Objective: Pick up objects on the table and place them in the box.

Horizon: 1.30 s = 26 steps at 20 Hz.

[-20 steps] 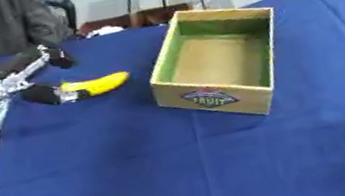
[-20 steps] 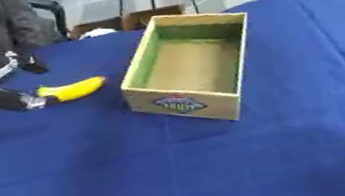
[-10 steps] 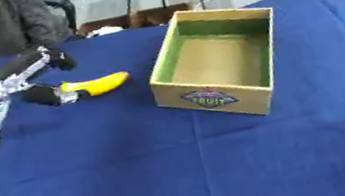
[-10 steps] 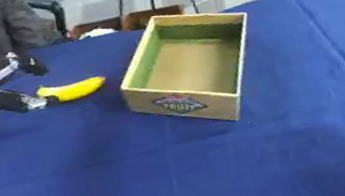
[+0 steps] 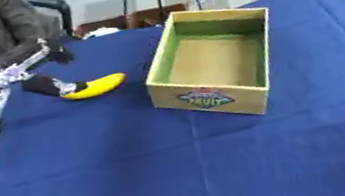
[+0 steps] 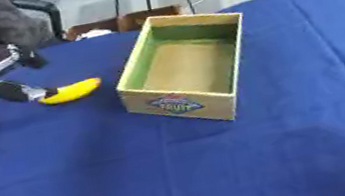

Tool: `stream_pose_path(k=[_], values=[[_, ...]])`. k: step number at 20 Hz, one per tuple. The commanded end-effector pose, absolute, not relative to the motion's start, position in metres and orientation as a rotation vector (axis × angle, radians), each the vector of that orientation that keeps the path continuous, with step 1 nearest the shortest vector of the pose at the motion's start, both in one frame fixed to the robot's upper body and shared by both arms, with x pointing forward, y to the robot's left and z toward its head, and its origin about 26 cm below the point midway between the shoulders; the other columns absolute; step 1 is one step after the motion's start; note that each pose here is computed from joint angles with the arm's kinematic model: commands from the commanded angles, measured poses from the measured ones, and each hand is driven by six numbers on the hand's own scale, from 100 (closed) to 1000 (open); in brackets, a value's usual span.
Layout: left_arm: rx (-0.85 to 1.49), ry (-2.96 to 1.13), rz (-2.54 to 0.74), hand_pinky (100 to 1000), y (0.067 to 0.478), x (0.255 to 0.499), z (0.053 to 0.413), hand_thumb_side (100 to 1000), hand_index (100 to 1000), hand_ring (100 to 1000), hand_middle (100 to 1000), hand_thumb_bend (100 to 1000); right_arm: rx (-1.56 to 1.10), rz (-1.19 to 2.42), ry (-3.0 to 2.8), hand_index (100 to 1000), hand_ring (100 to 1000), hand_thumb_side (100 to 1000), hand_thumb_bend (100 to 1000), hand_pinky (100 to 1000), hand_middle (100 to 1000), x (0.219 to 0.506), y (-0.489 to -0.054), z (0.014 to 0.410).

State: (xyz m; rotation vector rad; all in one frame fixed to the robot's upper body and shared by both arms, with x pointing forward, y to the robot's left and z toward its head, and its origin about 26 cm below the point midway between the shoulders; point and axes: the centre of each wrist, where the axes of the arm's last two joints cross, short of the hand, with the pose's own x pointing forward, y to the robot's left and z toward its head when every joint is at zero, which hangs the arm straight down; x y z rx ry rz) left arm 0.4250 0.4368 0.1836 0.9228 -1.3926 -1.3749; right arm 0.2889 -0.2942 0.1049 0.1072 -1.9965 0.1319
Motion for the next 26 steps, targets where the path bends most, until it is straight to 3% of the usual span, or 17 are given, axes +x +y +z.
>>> stream_pose_path(k=[1,18,26], values=[[0.968,-1.375,-1.372,731,0.444,0.429,0.192,552,737,679,593,639,0.1,0.171,-2.029,713,727,860,100,566,673,0.289,-0.295,0.116],[0.96,-1.298,-1.335,730,0.45,0.434,0.164,422,731,659,588,521,0.103,0.191,-2.035,713,728,867,100,566,673,0.291,-0.292,0.119],[0.939,-1.231,-1.357,732,0.461,0.428,0.163,427,737,665,595,533,0.1,0.185,-2.034,713,728,865,100,566,674,0.29,-0.293,0.118]])
